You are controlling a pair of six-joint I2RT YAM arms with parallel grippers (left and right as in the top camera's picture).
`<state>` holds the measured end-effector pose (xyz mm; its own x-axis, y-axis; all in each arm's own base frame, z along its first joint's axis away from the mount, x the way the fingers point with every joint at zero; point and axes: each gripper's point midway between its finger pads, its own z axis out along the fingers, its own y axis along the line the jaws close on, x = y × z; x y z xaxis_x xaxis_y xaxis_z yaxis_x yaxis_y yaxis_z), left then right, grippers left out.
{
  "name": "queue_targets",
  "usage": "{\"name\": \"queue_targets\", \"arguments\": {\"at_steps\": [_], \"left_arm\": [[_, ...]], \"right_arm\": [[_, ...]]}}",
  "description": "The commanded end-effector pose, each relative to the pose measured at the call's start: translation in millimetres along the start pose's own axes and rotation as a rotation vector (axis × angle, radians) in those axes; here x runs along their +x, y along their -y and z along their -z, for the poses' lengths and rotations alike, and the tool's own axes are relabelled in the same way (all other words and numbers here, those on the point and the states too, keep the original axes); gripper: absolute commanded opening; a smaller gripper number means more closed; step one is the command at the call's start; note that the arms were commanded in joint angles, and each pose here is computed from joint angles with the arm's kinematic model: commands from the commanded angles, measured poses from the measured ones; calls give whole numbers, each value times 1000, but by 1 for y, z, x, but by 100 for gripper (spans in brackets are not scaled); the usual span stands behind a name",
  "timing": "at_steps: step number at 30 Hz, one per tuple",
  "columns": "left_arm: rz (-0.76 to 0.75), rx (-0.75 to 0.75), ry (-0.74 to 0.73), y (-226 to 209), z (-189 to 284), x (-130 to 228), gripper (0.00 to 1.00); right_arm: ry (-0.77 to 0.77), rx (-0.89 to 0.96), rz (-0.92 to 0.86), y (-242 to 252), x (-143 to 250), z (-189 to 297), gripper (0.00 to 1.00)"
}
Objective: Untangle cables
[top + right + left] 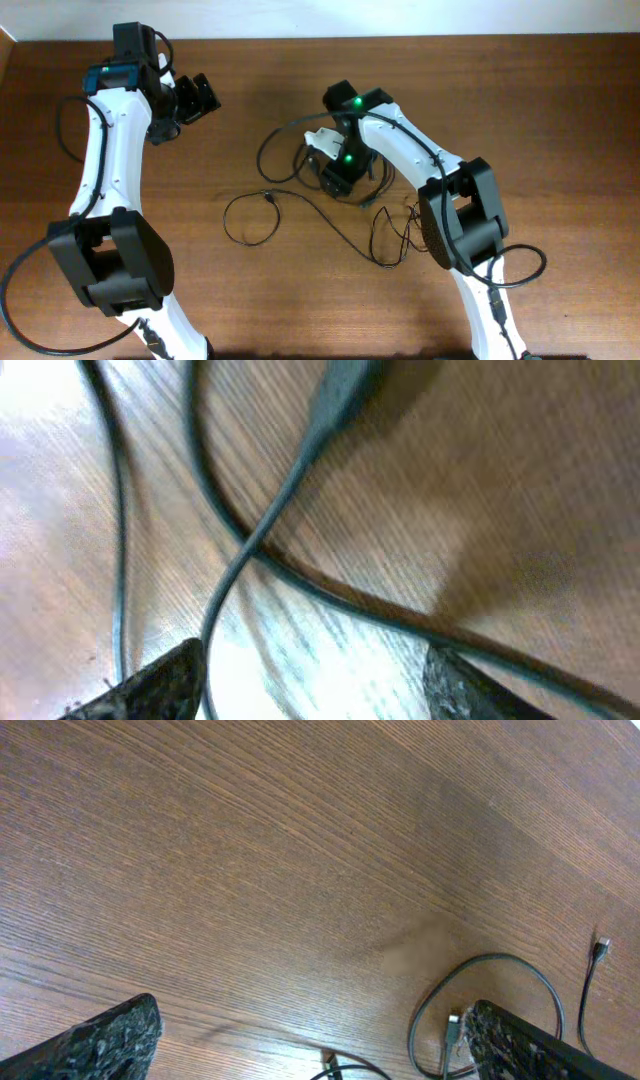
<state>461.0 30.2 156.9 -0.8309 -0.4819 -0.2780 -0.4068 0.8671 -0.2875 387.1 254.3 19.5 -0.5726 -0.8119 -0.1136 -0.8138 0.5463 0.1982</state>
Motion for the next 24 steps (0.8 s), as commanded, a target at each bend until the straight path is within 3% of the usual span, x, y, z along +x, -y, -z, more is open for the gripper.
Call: {"name": "queue_targets", "arguments": {"at_steps": [1, 3, 6, 14, 17, 21, 22, 24], "left_arm": [[-10, -5, 8, 0, 2, -2, 99], [-10, -5, 8, 0, 2, -2, 99], [-10, -5, 7, 0, 2, -2, 99], [-10, -5, 8, 0, 2, -2, 99], [-11, -5, 8, 0, 2, -2, 99], [-10, -5, 8, 0, 2, -2, 99], [-10, -5, 8, 0, 2, -2, 99], [-10, -5, 8, 0, 2, -2, 99]], "right_arm": [[50, 155, -8, 34, -18, 35, 74], [18, 281, -26, 67, -8, 42, 83], [-19, 255, 19, 87, 16, 34, 92], [74, 77, 87, 74, 21, -8, 96], [77, 22, 82, 64, 25, -17, 81], [33, 34, 72, 65, 37, -25, 31], [7, 77, 61, 73, 41, -25, 26], [-43, 153, 25, 86, 50, -23, 25]]}}
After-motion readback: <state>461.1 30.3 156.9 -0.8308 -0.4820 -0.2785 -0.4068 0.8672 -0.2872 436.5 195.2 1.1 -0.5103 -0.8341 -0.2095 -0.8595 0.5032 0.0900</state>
